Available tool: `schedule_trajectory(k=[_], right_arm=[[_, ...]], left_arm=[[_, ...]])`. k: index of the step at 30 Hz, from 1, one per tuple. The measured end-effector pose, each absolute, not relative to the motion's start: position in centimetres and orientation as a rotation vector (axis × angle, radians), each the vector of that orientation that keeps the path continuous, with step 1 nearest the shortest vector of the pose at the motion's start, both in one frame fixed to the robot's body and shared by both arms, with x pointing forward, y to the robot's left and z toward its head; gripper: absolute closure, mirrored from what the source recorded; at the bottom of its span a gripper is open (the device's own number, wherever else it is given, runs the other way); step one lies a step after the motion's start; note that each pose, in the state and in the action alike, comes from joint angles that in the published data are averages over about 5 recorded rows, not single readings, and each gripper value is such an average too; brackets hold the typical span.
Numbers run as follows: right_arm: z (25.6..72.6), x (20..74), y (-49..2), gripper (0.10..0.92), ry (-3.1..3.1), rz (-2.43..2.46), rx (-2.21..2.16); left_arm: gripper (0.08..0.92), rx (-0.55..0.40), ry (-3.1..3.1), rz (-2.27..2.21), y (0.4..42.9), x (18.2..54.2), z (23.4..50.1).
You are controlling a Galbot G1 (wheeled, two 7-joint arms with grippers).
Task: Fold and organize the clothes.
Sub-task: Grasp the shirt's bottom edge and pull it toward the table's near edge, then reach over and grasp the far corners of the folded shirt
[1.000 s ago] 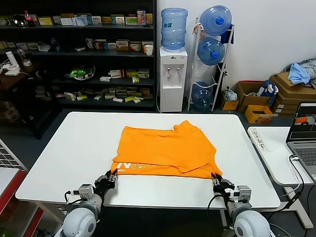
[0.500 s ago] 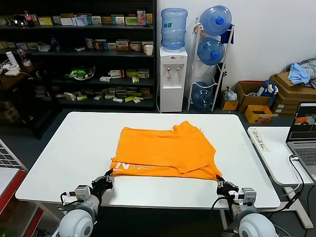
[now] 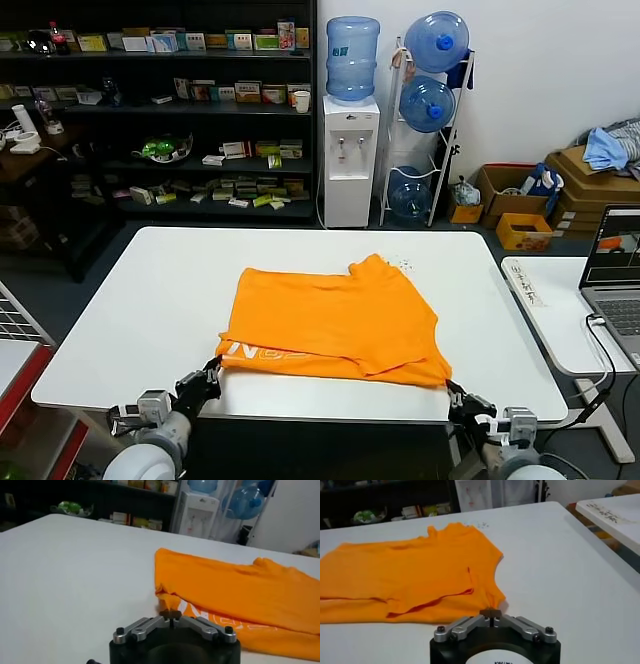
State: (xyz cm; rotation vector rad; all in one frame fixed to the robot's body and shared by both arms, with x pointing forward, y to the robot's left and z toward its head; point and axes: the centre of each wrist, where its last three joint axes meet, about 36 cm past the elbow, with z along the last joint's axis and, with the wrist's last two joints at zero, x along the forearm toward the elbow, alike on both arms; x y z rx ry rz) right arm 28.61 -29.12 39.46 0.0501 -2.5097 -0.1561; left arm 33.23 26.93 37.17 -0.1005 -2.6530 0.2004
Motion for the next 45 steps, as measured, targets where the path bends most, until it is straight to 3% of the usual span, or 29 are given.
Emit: schedule_trajectory(k=[7,11,22,28,33,37,45], right_arm=[[40.1,26.3,-29.0,0.898,-2.471,-0.145,0.03],[40.4,26.0,-28.9,0.839,-2.475,-0.13,0.029],[43.6,29.2,-30.2,0.521,-2.652,-0.086,0.053],[45.1,34.2,-30.6,0.348,-2.767,-0.105,0.068],[44.7,40.0,-30.1,0.224,-2.821,-0.15,0.063],[43.7,45.1,-29.0,0.201,-2.821,-0.19,0.06],[41.2,53.3,-26.0,0.2,-2.755,-0.216,0.084]], left_arm=[[0.908,-0.092,-2.599,0.194,26.5,30.0,37.5],[0.883,-0.083,-2.571,0.194,26.4,28.8,37.5],[0.576,-0.068,-2.614,0.158,27.8,29.6,39.5],[0.402,-0.079,-2.723,0.121,29.5,32.7,40.9],[0.264,-0.1,-2.82,0.144,30.3,37.4,40.6],[0.188,-0.112,-2.858,0.192,30.2,41.9,39.5],[0.177,-0.153,-2.837,0.246,28.7,49.6,37.6]])
